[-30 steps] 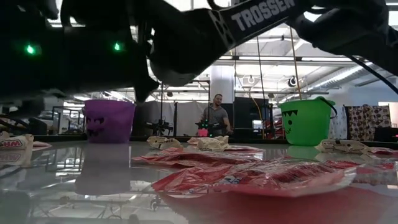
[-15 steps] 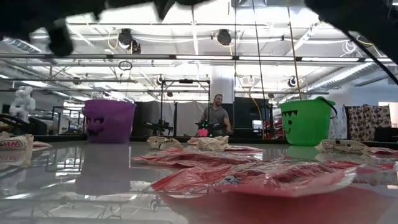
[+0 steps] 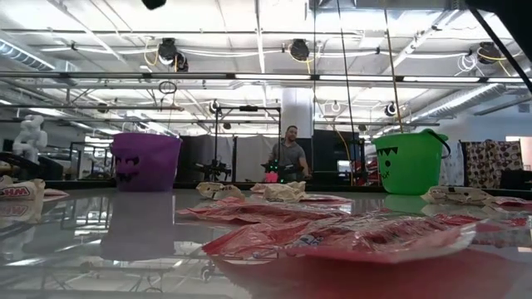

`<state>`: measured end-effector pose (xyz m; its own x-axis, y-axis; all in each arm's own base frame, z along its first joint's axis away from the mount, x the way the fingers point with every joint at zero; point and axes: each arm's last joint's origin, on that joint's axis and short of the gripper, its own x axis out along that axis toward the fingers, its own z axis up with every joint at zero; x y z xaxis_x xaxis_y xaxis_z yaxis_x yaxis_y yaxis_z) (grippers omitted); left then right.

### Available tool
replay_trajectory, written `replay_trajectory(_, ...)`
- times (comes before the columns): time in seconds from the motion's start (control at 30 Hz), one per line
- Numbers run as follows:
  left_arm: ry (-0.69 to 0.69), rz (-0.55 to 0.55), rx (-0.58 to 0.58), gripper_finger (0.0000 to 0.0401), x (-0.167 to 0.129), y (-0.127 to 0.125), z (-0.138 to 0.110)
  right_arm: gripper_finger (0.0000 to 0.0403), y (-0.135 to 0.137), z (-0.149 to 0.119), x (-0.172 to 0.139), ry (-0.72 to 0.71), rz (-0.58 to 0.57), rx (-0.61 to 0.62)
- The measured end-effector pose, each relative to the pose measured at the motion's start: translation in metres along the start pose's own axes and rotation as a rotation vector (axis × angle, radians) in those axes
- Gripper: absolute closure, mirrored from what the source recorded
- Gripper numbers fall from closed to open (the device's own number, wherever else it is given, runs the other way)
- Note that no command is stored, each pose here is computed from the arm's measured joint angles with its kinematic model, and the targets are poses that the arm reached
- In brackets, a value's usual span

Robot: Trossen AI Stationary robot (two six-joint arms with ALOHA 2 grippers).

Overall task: Sort candy by brand, put in halloween buckets
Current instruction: Put the yellow candy into the top violet bucket

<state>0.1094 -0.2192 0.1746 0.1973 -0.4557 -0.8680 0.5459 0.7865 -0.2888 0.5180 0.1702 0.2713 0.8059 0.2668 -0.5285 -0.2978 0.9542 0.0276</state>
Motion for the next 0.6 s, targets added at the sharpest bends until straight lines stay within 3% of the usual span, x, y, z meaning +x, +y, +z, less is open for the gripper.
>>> replay_trajectory(0.2,0.082,0.086,-0.020,0.0205,0.027,0.004,-0.006,0.0271,0.013,-0.006,0.000,0.059,0.021,-0.045)
replay_trajectory(0.4,0.110,0.111,-0.013,0.0206,0.036,0.004,-0.008,0.0271,0.019,-0.011,-0.001,0.111,0.029,-0.058)
replay_trajectory(0.6,0.122,0.148,0.089,0.0216,0.036,0.004,-0.012,0.0271,0.018,-0.011,-0.001,0.106,0.026,-0.060)
